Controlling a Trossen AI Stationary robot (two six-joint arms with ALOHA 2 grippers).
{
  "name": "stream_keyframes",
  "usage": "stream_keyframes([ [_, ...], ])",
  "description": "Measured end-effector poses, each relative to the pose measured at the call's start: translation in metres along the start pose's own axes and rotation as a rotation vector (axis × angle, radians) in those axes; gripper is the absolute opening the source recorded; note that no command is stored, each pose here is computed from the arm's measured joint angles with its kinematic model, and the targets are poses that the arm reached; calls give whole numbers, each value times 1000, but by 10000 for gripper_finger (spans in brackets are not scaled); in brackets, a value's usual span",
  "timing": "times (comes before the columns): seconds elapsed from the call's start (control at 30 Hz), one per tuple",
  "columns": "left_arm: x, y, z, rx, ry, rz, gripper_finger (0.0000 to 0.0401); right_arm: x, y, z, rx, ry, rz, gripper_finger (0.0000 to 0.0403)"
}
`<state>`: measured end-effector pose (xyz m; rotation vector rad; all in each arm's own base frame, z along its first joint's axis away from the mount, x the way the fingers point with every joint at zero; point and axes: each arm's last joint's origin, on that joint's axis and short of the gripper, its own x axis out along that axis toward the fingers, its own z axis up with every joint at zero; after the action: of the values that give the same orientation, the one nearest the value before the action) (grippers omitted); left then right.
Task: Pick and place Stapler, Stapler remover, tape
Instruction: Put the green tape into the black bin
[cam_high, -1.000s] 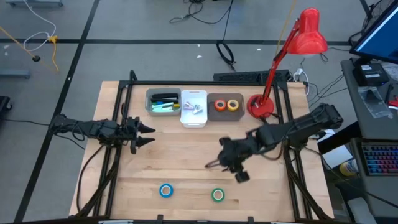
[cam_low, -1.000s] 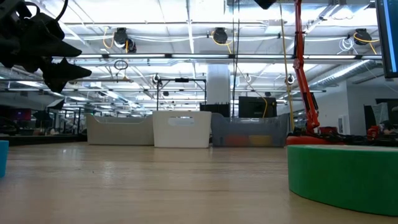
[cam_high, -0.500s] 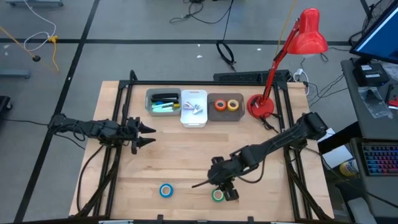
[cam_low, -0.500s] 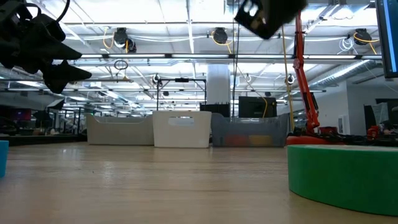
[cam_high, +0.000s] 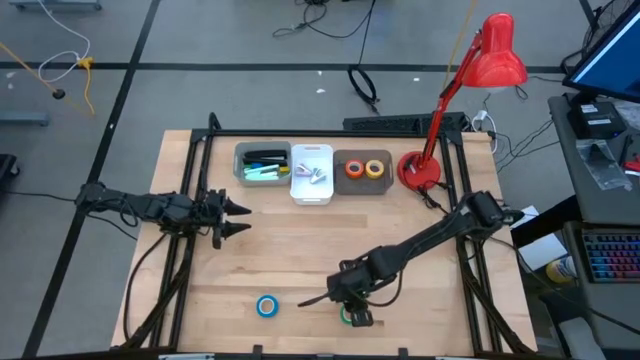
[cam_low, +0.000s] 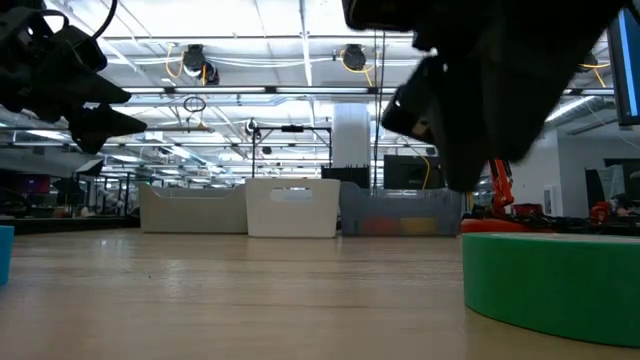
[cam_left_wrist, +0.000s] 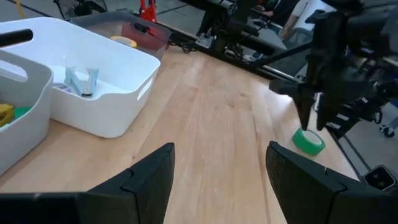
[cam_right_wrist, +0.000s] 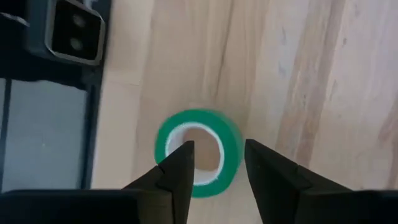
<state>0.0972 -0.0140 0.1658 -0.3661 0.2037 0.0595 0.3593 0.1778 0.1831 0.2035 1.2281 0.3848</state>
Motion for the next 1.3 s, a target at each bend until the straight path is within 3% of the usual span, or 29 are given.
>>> stream_keyframes([
  [0.33,1,0,0,-5,5,2,250,8,-3,-6,-7,59,-27,170],
  [0.43,1,0,0,5,5,2,250,8,-4,-6,-14,42,-84,176],
  [0.8,1,0,0,11,5,2,250,19,-6,-7,-3,77,-51,174],
  [1.17,1,0,-1,19,7,-1,250,36,-11,-12,4,116,-97,173],
  [1.3,1,0,-1,20,19,-12,250,36,-12,-13,4,126,-102,155],
])
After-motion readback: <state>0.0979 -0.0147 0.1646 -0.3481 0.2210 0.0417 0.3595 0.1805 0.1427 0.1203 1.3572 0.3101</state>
